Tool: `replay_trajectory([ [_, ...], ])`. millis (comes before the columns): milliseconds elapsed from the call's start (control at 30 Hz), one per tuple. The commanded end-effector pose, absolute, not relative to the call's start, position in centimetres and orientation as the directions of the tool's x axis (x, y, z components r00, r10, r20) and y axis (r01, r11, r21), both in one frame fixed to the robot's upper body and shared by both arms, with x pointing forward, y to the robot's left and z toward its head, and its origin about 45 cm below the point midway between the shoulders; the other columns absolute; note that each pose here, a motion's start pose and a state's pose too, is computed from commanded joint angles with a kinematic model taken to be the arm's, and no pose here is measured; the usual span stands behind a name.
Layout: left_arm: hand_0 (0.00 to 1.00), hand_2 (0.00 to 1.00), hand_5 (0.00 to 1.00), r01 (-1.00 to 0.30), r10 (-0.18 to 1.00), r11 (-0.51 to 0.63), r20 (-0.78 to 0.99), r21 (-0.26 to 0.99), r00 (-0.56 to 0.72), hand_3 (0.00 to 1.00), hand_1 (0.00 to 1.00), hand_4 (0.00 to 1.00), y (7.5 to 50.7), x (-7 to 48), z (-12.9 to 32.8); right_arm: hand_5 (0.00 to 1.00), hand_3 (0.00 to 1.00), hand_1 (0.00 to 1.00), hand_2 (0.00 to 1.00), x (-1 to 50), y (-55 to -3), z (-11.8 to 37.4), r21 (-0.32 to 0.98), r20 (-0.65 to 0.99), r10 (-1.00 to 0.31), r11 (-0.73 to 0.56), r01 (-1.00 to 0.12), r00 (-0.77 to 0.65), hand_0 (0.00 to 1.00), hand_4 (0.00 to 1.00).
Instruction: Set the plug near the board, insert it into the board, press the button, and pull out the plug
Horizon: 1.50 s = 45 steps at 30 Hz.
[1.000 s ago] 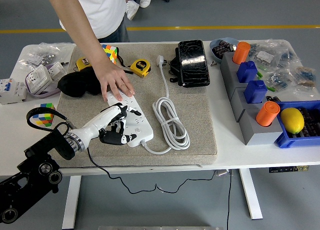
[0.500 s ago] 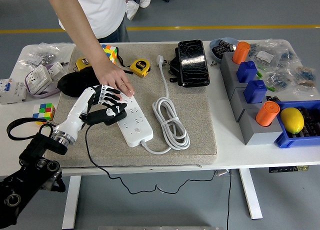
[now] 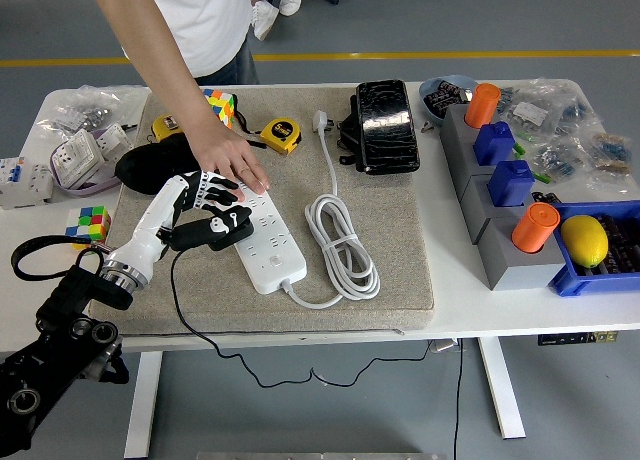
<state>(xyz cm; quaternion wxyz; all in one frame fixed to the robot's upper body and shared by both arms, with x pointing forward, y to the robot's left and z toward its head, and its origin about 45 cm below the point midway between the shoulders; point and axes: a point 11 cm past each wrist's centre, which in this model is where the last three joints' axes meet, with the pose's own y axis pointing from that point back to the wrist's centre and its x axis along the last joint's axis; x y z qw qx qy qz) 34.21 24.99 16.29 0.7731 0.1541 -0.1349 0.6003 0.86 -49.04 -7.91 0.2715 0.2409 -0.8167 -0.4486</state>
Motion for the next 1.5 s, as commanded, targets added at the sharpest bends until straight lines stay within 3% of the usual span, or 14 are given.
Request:
replay_trajectory([
  [433, 0.453, 0.540, 0.307, -0.970, 0.880, 0.235, 0.410, 0.064, 0.241, 0.586, 0.542, 0.884, 25.1, 34.4, 16.7, 0.409, 0.518, 0.636, 0.583, 0.9, -49.2, -7.8, 0.862, 0.230, -0.638, 0.484, -0.150, -0.735, 0.547, 0.880],
  [500, 0.453, 0.540, 0.307, -0.967, 0.845, 0.244, 0.474, 0.069, 0.247, 0.586, 0.542, 0.884, 25.0, 34.6, 16.7, 0.409, 0.518, 0.636, 0.583, 0.9, -49.2, -7.8, 0.862, 0.230, -0.639, 0.484, -0.150, -0.734, 0.547, 0.880],
  [533, 0.627, 0.650, 0.286, -0.967, 0.822, 0.245, 0.512, 0.076, 0.249, 0.648, 0.691, 0.898, 25.0, 34.7, 16.6, 0.409, 0.517, 0.636, 0.583, 0.9, -49.2, -7.8, 0.862, 0.231, -0.639, 0.484, -0.150, -0.733, 0.549, 0.878],
  [933, 0.644, 0.689, 0.301, -0.971, 0.526, 0.226, 0.829, 0.077, 0.188, 0.694, 0.696, 0.947, 25.2, 37.0, 16.0, 0.408, 0.518, 0.636, 0.582, 1.0, -49.4, -7.7, 0.861, 0.234, -0.643, 0.486, -0.152, -0.729, 0.551, 0.879],
  [1300, 0.634, 0.680, 0.300, -0.966, 0.583, 0.258, 0.791, 0.035, 0.184, 0.688, 0.679, 0.940, 24.6, 36.0, 16.6, 0.408, 0.517, 0.636, 0.582, 0.6, -49.4, -7.8, 0.862, 0.237, -0.641, 0.485, -0.146, -0.730, 0.551, 0.878],
  [1333, 0.424, 0.531, 0.274, -0.963, 0.606, 0.268, 0.774, 0.018, 0.183, 0.649, 0.519, 0.908, 24.4, 35.7, 17.0, 0.407, 0.518, 0.636, 0.583, 0.6, -49.4, -7.8, 0.862, 0.237, -0.641, 0.485, -0.146, -0.730, 0.551, 0.879],
  [1500, 0.424, 0.531, 0.274, -0.944, 0.744, 0.331, 0.616, 0.000, 0.261, 0.649, 0.519, 0.908, 22.6, 34.0, 18.5, 0.407, 0.518, 0.636, 0.583, 0.3, -49.2, -7.9, 0.864, 0.235, -0.636, 0.483, -0.141, -0.735, 0.551, 0.879],
])
